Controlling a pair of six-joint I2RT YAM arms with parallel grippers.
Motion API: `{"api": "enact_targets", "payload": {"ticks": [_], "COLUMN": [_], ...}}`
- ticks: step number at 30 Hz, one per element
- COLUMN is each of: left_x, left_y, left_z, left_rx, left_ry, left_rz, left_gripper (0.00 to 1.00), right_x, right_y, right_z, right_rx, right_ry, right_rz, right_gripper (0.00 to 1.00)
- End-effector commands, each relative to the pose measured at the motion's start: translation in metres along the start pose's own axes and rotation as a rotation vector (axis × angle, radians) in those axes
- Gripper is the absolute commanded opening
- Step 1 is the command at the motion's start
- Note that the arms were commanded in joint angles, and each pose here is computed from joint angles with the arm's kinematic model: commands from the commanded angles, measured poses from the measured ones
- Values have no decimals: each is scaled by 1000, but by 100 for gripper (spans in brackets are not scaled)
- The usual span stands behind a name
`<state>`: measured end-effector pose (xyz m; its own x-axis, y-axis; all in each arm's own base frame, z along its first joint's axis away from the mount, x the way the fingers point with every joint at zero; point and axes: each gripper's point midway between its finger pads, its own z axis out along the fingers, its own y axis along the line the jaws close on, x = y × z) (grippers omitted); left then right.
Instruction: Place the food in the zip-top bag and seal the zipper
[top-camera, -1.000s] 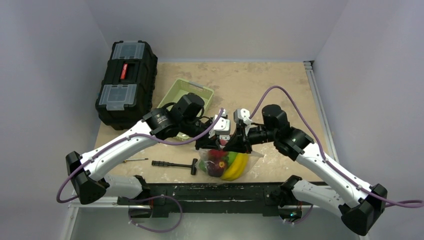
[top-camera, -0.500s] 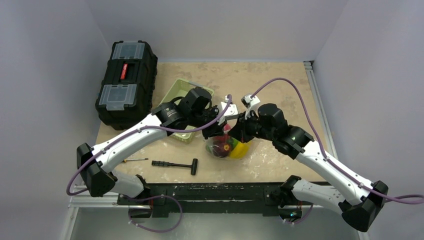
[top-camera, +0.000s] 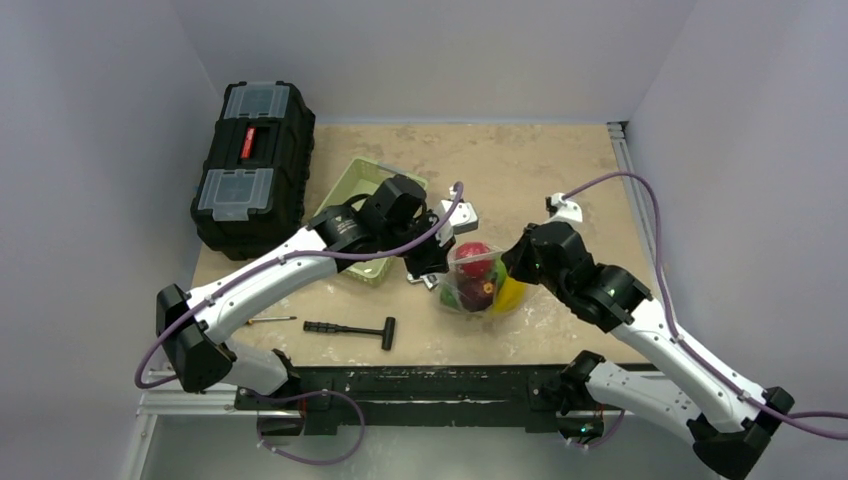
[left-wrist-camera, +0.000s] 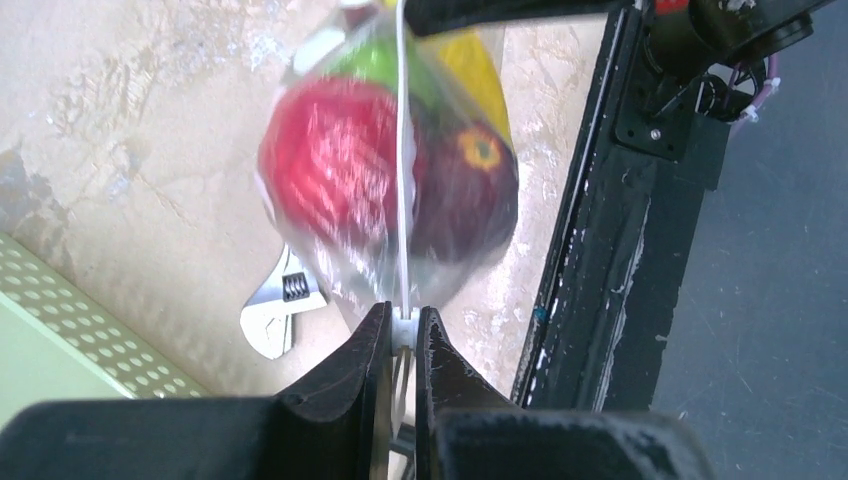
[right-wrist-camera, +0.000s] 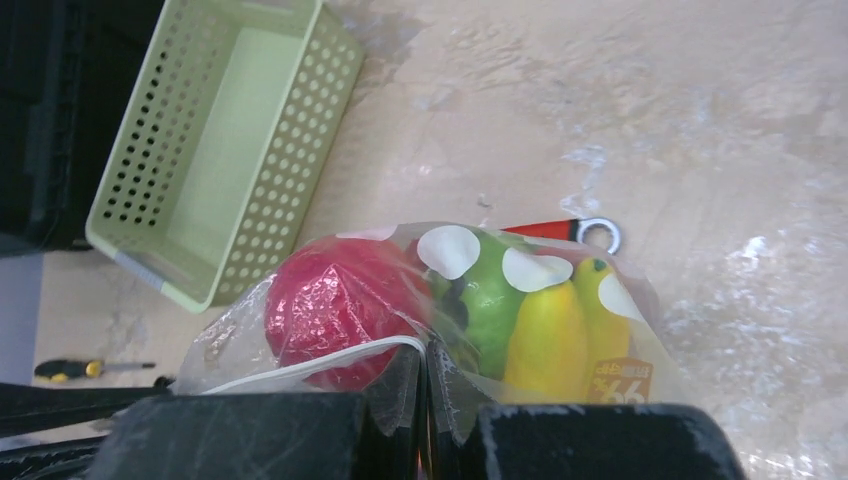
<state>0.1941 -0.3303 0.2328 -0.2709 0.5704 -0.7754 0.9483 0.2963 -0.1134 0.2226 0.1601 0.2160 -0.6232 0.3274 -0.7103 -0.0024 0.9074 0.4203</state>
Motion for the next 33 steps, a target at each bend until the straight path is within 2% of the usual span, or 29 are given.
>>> {"api": "enact_targets", "payload": {"ticks": [1, 7, 12, 14, 17, 23, 29, 33], "left_x": [20, 31, 20, 12, 1, -14, -13, -6], "left_y": [-12, -14, -16, -17, -17, -19, -25, -30], "left_z": [-27, -30, -41, -49, -65, -94, -111, -116], "left_rx": [-11, -19, -35, -47, -73, -123, -130, -125], "left_ry": [64, 62, 2, -48, -119, -214, -254, -266], "left_rz": [-52, -78, -120, -133, -126, -108, -122, -139], "left_gripper": [0, 0, 36, 46, 55, 57, 57, 57], "right_x": [-35, -33, -45, -51, -63, -96, -139, -167], "right_y": [-55, -52, -29, -25, -17, -6, -24, -38], "right_z": [-16, -19, -31, -39, -52, -68, -65, -44], "right_rx": [237, 204, 53, 31, -9, -24, 228, 429], "right_ry": [-211, -201, -240, -254, -282, -375, -486, -539], "right_rz": [82, 76, 46, 37, 23, 46, 29, -31], "right_gripper": [0, 0, 0, 0, 0, 0, 0, 0]}}
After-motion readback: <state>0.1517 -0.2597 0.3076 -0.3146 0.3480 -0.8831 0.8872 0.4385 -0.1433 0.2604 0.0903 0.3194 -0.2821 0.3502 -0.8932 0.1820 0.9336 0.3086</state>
